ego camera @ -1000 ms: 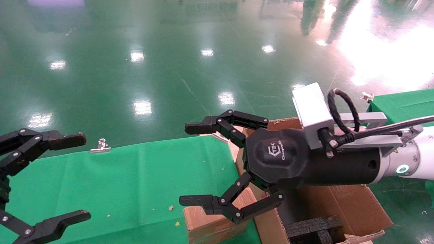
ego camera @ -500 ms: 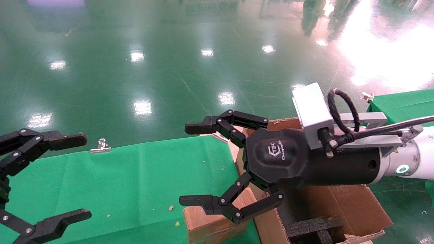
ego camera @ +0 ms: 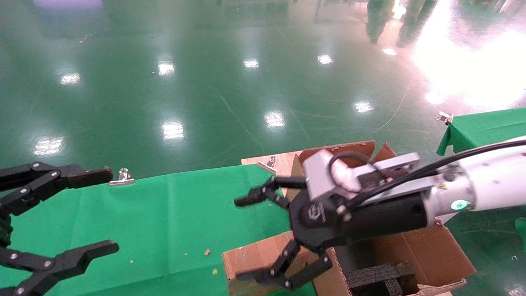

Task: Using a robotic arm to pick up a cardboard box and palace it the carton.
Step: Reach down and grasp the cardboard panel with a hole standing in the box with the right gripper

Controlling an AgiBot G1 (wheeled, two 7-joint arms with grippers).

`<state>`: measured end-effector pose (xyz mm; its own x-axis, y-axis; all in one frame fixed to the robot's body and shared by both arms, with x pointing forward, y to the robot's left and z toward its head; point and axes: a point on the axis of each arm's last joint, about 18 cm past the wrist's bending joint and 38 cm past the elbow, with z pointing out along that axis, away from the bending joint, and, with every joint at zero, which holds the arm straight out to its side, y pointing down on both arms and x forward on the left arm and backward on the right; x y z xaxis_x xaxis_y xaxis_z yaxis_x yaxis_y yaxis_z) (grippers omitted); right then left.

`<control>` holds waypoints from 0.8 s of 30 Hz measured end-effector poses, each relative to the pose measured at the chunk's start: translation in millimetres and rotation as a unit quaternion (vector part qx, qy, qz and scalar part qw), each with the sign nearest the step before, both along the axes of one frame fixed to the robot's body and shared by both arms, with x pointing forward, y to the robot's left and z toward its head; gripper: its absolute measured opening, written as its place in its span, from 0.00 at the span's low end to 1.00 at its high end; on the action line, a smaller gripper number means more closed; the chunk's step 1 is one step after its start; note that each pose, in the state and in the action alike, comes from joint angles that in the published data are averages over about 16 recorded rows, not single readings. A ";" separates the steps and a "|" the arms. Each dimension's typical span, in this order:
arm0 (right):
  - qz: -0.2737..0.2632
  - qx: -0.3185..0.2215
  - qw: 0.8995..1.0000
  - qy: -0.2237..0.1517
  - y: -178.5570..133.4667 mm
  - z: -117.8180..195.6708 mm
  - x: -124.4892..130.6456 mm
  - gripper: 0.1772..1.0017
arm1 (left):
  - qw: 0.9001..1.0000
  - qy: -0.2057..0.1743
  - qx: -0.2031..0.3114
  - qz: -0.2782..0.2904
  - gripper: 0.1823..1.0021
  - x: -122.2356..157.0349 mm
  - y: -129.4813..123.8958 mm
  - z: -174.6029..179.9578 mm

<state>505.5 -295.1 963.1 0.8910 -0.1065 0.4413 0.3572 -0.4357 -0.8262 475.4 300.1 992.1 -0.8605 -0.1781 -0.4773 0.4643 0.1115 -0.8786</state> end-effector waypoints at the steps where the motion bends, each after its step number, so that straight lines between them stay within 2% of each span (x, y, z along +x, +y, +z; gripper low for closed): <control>1: -0.003 -0.014 1.000 0.003 1.0 -2.3 3.6 1.00 | 1.000 0.000 0.000 0.000 0.79 0.0 0.0 0.0; 10: -0.020 -0.130 0.991 0.015 12.4 -16.7 37.6 1.00 | 1.000 0.000 0.000 0.000 0.55 0.0 0.0 0.0; 15: -0.020 -0.185 0.982 0.016 19.8 -20.0 55.1 1.00 | 1.000 0.000 0.000 0.000 0.39 0.0 0.0 0.0; 24: -0.012 -0.266 0.964 0.017 32.4 -23.8 80.2 1.00 | 1.000 0.000 0.000 0.000 0.16 0.0 0.0 0.0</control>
